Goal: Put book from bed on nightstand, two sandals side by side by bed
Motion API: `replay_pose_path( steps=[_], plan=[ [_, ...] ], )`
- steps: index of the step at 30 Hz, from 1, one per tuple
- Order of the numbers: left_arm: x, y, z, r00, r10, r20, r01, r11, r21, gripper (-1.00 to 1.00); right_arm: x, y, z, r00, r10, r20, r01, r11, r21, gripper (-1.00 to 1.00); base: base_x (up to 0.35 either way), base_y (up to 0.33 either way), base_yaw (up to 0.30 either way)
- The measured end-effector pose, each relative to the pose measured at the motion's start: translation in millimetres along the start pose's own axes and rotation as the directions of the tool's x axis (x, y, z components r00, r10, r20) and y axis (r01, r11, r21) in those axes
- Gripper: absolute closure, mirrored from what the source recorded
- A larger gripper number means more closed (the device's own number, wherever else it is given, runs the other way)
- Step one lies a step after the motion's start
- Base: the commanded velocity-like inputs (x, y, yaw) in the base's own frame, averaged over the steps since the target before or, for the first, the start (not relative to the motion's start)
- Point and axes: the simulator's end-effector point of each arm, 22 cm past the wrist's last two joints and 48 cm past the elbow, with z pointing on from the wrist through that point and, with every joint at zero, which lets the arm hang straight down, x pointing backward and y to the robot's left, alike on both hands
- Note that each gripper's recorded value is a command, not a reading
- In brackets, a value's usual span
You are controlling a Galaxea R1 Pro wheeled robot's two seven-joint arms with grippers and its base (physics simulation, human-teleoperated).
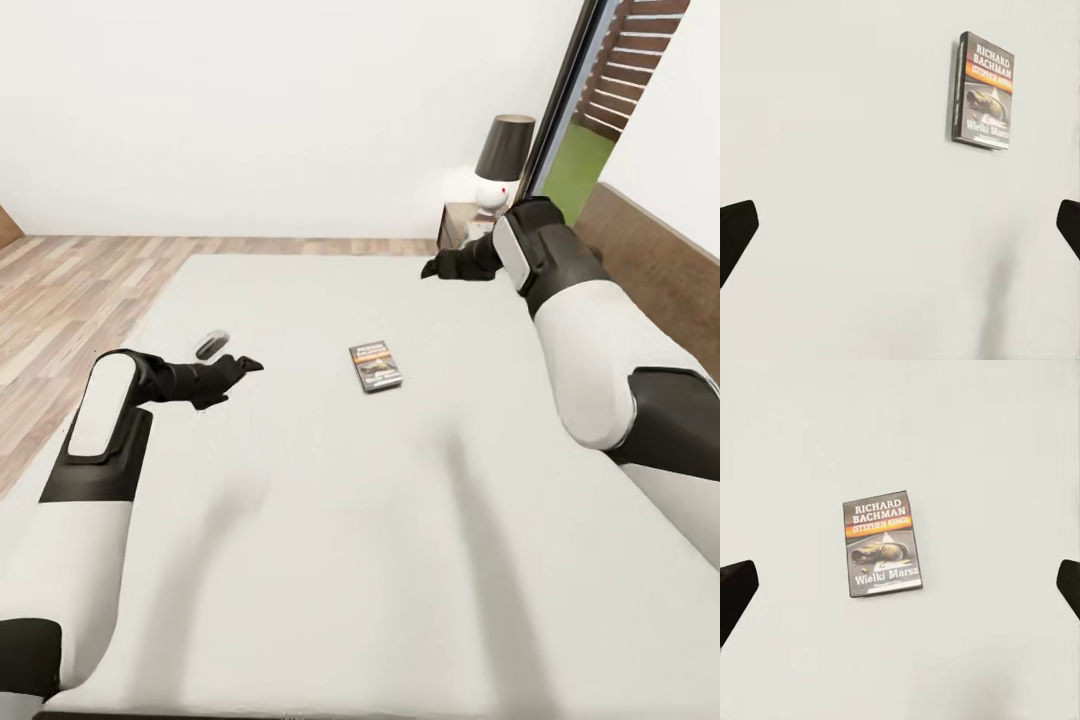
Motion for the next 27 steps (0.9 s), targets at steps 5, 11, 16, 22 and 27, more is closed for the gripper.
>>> replay_pose_path(
  steps=[5, 11, 16, 22, 27],
  plan=[
    [-22.1, -33.7, -8.4, 1.000, 0.006, 0.018, -0.007, 0.997, 0.072, -1.00, -28.9, -17.9, -16.3, 1.000, -0.003, 0.030, 0.002, 1.000, 0.027, -1.00, 0.000, 0.000, 0.000],
    [-30.0, -50.9, -7.5, 1.000, -0.004, 0.002, 0.003, 0.993, 0.117, -1.00, -40.6, -20.8, -20.1, 0.999, -0.006, 0.045, 0.005, 1.000, 0.024, -1.00, 0.000, 0.000, 0.000],
    [-30.9, -59.9, -4.7, 1.000, 0.018, -0.021, -0.015, 0.991, 0.134, -1.00, -43.8, -3.7, -18.9, 0.998, -0.027, 0.050, 0.030, 0.998, -0.051, -1.00, 0.000, 0.000, 0.000],
    [-30.8, -62.8, -1.0, 0.999, 0.033, -0.032, -0.029, 0.990, 0.138, -1.00, -31.5, 8.9, -7.4, 0.993, -0.116, 0.025, 0.117, 0.991, -0.070, -1.00, 0.000, 0.000, 0.000],
    [-28.7, -60.8, 3.4, 0.999, 0.036, -0.040, -0.030, 0.990, 0.136, -1.00, -19.5, 9.7, 7.9, 0.986, -0.163, 0.028, 0.164, 0.984, -0.069, -1.00, 0.000, 0.000, 0.000]
  ],
)
